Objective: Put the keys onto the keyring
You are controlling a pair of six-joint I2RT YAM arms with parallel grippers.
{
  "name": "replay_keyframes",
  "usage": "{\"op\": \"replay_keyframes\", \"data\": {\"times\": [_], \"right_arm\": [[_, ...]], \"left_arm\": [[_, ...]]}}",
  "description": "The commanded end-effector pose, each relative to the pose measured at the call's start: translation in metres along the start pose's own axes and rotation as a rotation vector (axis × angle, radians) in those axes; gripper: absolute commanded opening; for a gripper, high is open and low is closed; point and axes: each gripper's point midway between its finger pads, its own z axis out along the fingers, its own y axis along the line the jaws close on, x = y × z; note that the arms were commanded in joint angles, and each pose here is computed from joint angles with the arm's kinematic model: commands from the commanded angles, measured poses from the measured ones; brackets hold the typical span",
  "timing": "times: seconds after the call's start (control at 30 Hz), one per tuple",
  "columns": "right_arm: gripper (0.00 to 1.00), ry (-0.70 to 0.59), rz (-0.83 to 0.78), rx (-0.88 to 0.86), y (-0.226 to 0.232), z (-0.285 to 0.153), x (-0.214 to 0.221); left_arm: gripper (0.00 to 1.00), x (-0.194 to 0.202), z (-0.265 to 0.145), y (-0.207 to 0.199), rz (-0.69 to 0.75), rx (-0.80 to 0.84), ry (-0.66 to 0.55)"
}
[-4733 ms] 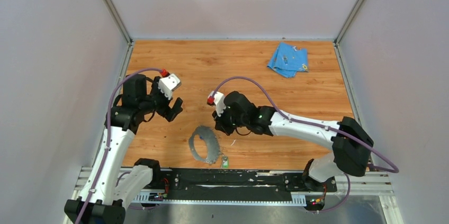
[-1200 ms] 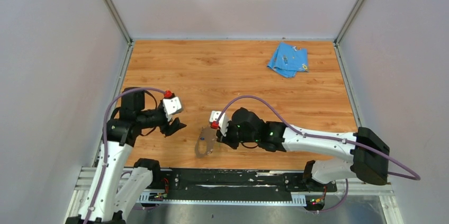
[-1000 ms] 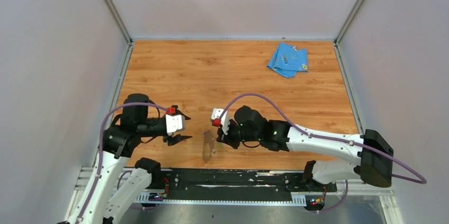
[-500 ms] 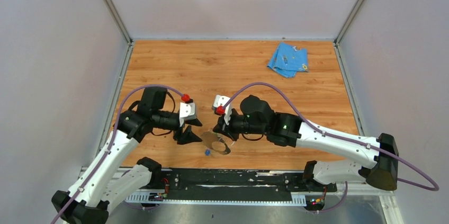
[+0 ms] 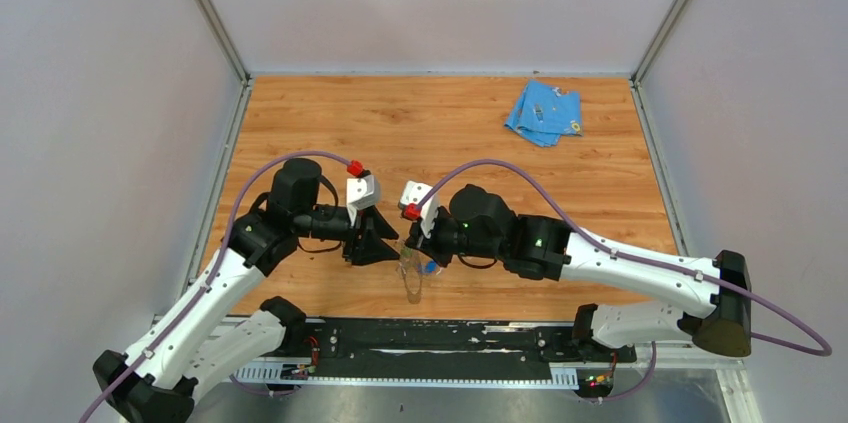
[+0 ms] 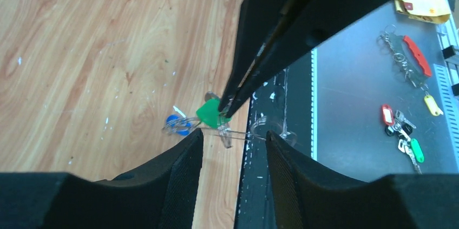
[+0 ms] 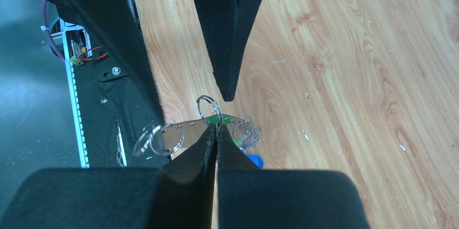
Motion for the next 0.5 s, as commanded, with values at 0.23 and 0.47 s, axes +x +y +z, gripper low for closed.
{"op": "replay_keyframes", "data": {"times": [0.23, 0.47], "right_arm": [[0.0, -0.057, -0.023, 0.008, 0.006, -0.007, -0.023], [0.0, -0.053, -0.029, 0.04, 0.0, -0.011, -0.019]], "left_arm": [[0.22, -0.001, 0.007, 0.02, -0.035, -0.068, 0.044], [0.0, 0.039, 0.0, 0.016, 0.028, -0.05, 0.158]]}}
